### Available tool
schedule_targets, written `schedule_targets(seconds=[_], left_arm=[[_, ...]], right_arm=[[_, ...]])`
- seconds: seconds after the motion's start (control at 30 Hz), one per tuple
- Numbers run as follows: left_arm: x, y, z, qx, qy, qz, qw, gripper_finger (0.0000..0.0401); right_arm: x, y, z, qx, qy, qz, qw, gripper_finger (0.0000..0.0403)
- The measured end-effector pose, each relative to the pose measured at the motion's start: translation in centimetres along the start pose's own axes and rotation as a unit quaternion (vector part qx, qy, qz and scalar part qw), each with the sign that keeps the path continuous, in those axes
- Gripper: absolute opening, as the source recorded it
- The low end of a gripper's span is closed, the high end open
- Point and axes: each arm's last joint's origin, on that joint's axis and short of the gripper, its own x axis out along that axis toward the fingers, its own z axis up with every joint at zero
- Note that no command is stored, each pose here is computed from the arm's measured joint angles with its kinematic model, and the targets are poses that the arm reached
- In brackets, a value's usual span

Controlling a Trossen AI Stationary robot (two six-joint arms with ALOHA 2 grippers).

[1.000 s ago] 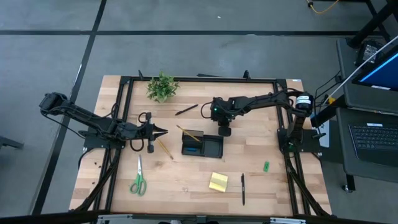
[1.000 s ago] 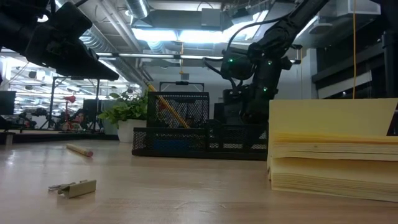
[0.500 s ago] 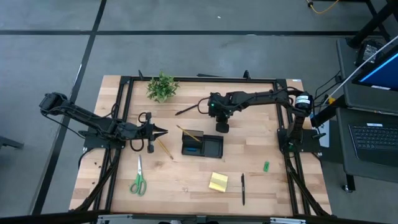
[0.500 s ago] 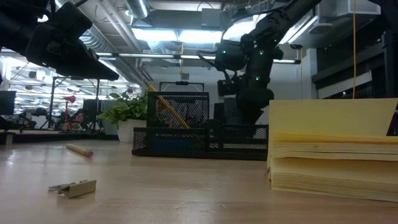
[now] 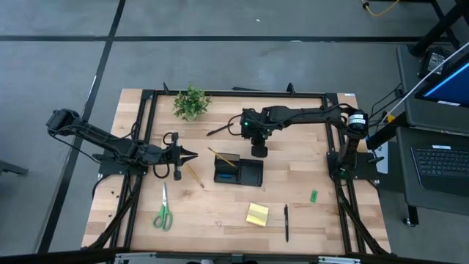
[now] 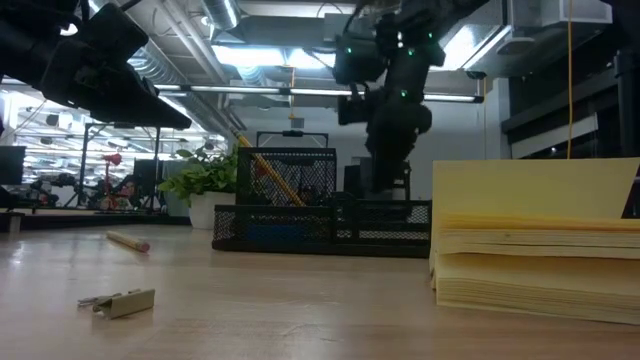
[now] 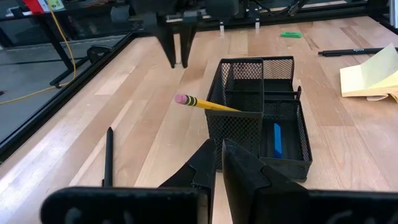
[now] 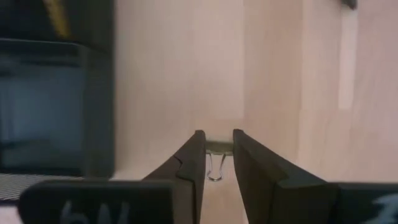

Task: Pick and place office supplies into organizer
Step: Put the top yellow binder clip into the black desk organizer

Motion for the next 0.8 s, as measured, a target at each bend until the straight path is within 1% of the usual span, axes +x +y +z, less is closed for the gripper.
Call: schedule_targets(seconds=[0.23,0.43,0.5,0.63,0.8], left_arm=[[0.0,0.0,0.0,0.000,0.000,0.000,1.000,0.0021],[0.0,0.0,0.0,0.000,0.000,0.000,1.000,0.0023],[0.0,0.0,0.0,0.000,0.000,0.000,1.000,0.0024],[0.0,0.0,0.0,0.000,0.000,0.000,1.000,0.0023],[0.0,0.0,0.0,0.000,0.000,0.000,1.000,0.0020]], right_arm=[[-2.5,2.5,1.2,-0.031,-0.029,0.006,0.999,0.0080],[-4.9,4.7,1.5,-0.018,-0.069,0.014,0.997,0.0080],[-5.2,5.7,1.7,-0.021,-0.082,0.018,0.996,0.0080],[-5.3,8.0,1.9,-0.049,-0.097,0.030,0.994,0.0080],[-5.5,10.5,2.2,-0.052,-0.115,0.047,0.991,0.0080]])
